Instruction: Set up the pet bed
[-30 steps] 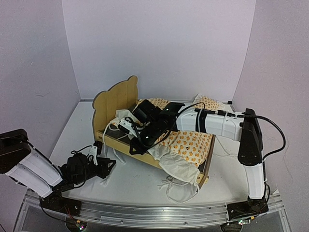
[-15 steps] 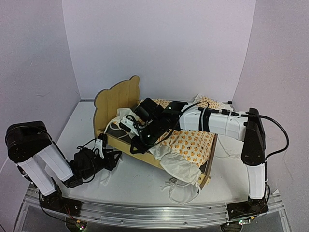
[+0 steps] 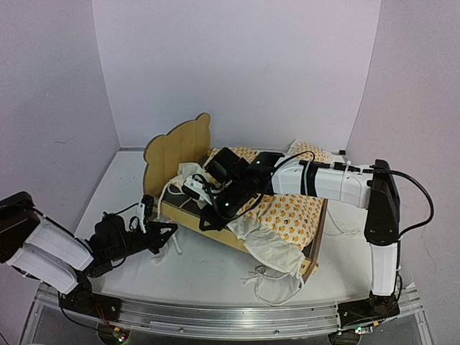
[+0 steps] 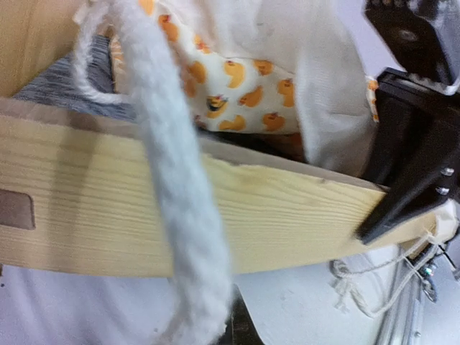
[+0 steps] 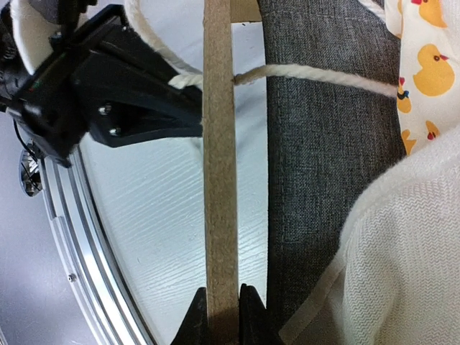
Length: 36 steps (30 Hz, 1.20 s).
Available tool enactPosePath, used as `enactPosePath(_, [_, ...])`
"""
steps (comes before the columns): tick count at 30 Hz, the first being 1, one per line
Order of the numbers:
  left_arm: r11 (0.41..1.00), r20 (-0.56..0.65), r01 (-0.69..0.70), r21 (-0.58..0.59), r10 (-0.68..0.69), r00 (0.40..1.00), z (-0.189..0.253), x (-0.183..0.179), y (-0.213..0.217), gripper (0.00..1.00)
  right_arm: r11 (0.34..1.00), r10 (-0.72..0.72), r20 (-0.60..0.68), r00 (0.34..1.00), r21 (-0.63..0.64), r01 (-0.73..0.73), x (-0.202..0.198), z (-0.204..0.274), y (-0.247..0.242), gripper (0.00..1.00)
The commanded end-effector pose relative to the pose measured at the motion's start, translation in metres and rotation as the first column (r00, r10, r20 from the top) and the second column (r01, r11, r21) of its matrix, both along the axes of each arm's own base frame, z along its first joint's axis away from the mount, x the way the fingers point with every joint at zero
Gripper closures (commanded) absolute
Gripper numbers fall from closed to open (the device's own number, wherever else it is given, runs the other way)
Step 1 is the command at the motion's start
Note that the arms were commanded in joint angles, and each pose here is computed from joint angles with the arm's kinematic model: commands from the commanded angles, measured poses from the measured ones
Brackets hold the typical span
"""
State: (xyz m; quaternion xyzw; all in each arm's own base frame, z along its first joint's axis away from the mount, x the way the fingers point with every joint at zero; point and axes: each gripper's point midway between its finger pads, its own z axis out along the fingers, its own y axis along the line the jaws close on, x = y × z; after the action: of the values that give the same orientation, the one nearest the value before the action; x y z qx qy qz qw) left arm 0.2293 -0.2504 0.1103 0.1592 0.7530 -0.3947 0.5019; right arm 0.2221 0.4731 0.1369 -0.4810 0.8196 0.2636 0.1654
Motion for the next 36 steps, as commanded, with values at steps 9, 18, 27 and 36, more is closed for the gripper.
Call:
enactPosePath(9, [0.957, -0.377, 0.265, -0.115, -0.289, 0.880, -0.007, -0.068, -0.018, 1.00, 0.994, 0.103, -0.002, 0.995, 0.045, -0.102, 0.016, 0.005, -0.020, 1.00])
enactPosePath(18, [0.957, -0.435, 0.262, -0.125, -0.290, 0.852, -0.010, -0.065, -0.025, 1.00, 0.987, 0.119, 0.011, 0.993, -0.114, -0.117, 0.019, -0.036, -0.042, 1.00])
enactPosePath(27, [0.957, -0.427, 0.273, -0.096, -0.288, 0.857, 0.004, -0.054, -0.031, 1.00, 0.950, -0.021, 0.060, 0.998, -0.311, 0.038, 0.019, -0.038, -0.067, 0.76])
enactPosePath(36, [0.966, -0.460, 0.255, 0.036, -0.211, 0.863, -0.003, -0.040, -0.020, 1.00, 0.931, -0.112, -0.033, 0.993, -0.352, 0.093, -0.028, 0.001, -0.080, 0.38])
